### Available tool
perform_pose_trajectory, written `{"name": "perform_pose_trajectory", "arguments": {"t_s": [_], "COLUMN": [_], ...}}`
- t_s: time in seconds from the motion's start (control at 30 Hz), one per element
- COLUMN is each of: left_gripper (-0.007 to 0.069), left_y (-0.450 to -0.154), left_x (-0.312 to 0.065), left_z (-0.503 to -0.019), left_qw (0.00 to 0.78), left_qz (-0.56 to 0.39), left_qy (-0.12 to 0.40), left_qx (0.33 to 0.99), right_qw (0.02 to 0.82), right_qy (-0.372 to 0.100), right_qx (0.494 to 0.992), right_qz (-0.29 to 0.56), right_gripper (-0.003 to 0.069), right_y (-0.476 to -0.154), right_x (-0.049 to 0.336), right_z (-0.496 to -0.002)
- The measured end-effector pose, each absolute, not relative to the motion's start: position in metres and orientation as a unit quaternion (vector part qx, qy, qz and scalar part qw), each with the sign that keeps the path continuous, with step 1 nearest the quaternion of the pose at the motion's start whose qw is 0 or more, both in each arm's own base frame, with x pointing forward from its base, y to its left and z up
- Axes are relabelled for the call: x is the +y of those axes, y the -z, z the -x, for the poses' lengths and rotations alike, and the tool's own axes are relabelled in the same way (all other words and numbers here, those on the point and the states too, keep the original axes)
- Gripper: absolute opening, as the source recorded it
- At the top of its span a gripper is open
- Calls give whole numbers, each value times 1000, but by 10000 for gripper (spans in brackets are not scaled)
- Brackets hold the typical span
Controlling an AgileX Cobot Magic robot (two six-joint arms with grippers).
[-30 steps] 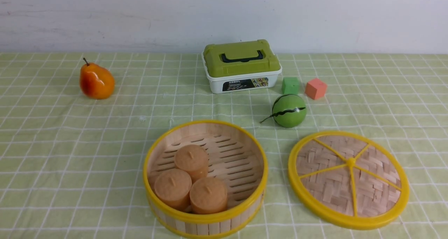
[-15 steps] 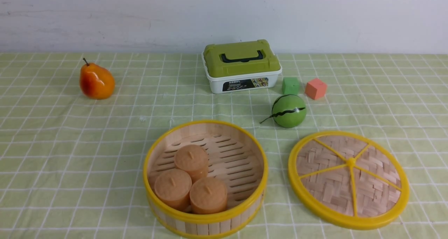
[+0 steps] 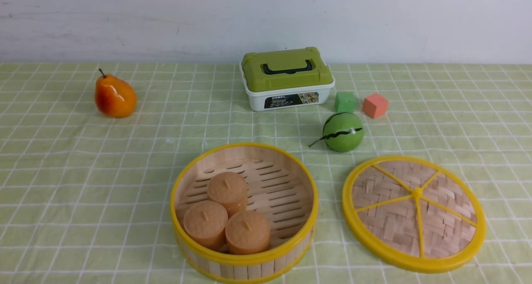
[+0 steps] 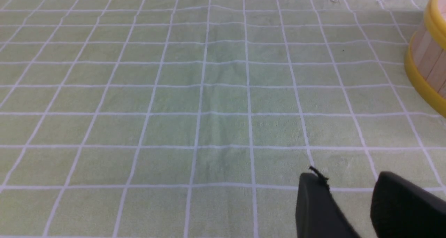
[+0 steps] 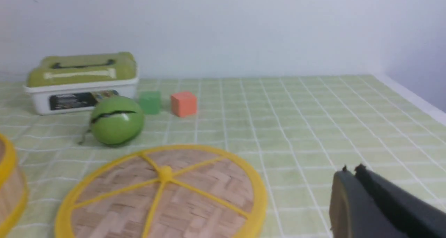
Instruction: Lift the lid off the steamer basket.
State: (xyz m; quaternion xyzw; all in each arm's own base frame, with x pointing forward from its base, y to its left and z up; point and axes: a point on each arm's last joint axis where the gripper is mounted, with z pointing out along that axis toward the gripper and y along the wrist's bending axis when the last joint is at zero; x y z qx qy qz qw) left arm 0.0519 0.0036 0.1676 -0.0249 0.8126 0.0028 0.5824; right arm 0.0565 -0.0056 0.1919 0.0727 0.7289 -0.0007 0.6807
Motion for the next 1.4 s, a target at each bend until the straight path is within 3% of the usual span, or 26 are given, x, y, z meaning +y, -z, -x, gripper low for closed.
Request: {"name": "perform_pose_trajectory", "arguments": {"t_s": [0.2, 0.63, 1.4], "left_gripper": [239, 239, 239], "left_y": [-168, -168, -168], "left_x": [4, 4, 4], "left_z": [-52, -52, -52], "left_qw": [582, 582, 582], "left_qz": [25, 25, 25], "left_qy": [-3, -3, -3], "left_qx": [813, 813, 813], "right_qw": [608, 591, 587], "right_qy": [-10, -52, -53], "right_qx": [787, 803, 806], "right_qz": [-103, -59, -55], "right_gripper": [-7, 10, 41], "right_y": [-175, -173, -173], "right_x": [-6, 1, 1], "right_z": [-53, -52, -52]}}
